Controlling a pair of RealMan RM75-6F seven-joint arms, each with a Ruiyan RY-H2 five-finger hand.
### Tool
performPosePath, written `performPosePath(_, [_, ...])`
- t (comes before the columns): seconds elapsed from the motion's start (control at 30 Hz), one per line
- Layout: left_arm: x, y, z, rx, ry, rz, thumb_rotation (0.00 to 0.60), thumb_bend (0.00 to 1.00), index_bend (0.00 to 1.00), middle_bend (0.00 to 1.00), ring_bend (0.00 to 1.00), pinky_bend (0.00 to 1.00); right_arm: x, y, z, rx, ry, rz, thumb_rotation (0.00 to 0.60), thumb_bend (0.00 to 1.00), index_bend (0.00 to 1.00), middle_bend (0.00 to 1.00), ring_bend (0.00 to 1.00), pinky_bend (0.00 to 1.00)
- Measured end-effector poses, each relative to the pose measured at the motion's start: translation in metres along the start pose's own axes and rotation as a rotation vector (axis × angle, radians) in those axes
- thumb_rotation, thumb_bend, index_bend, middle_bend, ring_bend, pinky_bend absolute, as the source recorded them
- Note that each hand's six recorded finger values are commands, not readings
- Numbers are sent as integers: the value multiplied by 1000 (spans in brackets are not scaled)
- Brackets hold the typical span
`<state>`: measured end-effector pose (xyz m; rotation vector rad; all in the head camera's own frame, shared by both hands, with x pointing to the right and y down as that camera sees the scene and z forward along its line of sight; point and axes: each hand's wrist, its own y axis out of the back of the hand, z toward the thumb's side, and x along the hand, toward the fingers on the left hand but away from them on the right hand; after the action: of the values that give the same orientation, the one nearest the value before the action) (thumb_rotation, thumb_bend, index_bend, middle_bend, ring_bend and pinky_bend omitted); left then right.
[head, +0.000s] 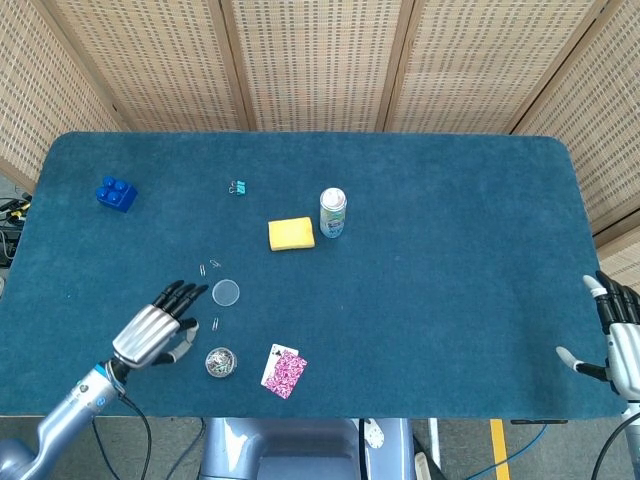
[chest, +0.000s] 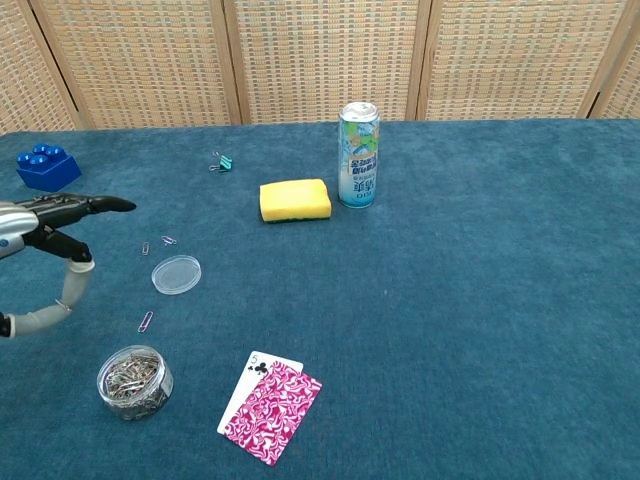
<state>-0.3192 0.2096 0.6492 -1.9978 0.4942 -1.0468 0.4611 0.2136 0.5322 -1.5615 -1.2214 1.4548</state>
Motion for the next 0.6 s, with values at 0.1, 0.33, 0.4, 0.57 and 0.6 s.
performPosePath(0.1, [-4, -7, 18, 20, -42, -28, 600, 463, 688, 0, 0, 0, 0, 1, -1, -3, -1, 0, 600, 0, 0, 0, 0, 0])
performPosePath(0.33, [0, -27, 36, 56, -61, -86, 600, 464, 688, 0, 0, 0, 0, 3, -3, -15, -6, -3, 600, 0, 0, 0, 0, 0])
performPosePath(0.4, [3, -29, 37, 58, -55, -90, 600, 465, 688, 0, 0, 0, 0, 3, -3, -18, -7, -3, 600, 0, 0, 0, 0, 0])
performPosePath(0.57, [9, -30, 37, 55, -44, -86, 600, 466, 655, 0, 0, 0, 0, 4, -4, -23, -9, -3, 600, 0, 0, 0, 0, 0])
performPosePath(0.6, [9, -30, 38, 53, -45, -85, 600, 447, 594, 0, 0, 0, 0, 4, -5, -24, -9, -3, 600, 0, 0, 0, 0, 0])
